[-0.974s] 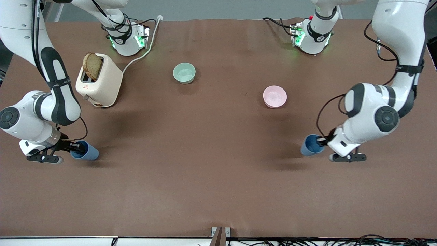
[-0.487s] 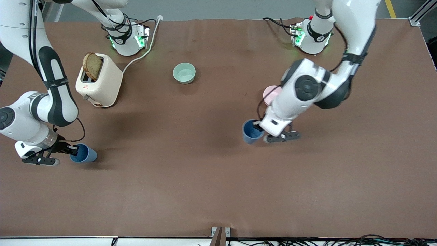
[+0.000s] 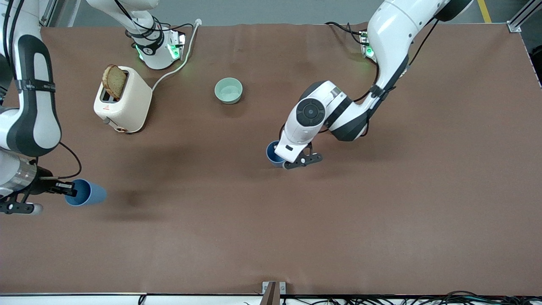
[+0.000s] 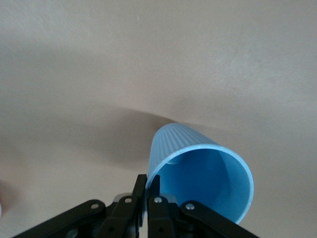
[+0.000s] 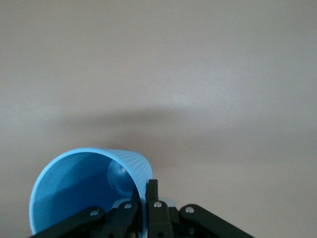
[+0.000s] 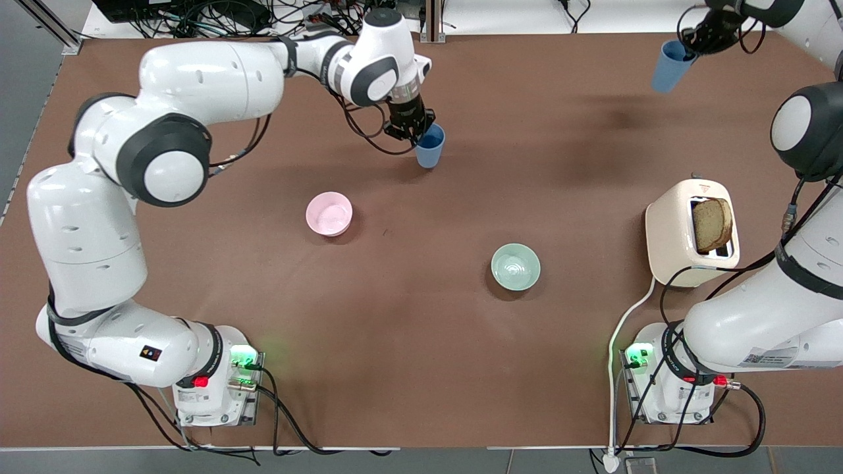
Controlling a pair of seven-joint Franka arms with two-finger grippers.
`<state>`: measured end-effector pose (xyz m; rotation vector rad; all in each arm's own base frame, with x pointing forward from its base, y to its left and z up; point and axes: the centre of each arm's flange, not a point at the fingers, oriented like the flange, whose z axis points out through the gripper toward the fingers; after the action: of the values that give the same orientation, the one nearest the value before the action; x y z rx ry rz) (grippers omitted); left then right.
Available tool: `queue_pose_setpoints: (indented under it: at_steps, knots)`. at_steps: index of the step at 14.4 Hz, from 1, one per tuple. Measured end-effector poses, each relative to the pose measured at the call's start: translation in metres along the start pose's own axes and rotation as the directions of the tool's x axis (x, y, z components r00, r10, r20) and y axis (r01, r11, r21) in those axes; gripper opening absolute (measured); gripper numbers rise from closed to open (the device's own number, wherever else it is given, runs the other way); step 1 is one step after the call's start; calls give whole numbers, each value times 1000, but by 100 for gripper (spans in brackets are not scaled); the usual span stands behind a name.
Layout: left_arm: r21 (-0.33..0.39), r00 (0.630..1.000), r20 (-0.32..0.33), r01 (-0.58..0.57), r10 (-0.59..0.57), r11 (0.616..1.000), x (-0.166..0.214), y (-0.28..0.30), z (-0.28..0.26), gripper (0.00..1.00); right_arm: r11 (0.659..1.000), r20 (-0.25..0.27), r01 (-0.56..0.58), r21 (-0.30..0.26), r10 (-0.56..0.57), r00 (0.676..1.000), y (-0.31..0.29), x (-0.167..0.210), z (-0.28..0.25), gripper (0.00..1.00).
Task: Stack blue cups with both arms
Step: 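Carry the cup to table middle with the left gripper while the right gripper follows, then release the cup with the left gripper while the right gripper lifts its cup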
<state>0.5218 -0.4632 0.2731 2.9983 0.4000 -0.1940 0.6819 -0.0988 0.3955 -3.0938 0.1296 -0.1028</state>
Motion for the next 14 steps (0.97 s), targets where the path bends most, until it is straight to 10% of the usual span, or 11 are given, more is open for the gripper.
queue_pose_setpoints:
  at_steps: [6, 11, 14]
  knots:
    - [-66, 998, -51, 37, -41, 997, 36, 2, -42, 50, 996, 83, -76, 38, 72, 994, -163, -26, -46, 4]
    - [-30, 970, -235, 63, -68, 998, 89, -73, -224, 96, 988, 132, -140, 65, 131, 983, -346, -97, -77, 4]
    - [72, 961, -274, -26, 45, 997, 103, -155, -313, 100, 987, 92, -154, 46, 149, 985, -453, -157, -79, 4]
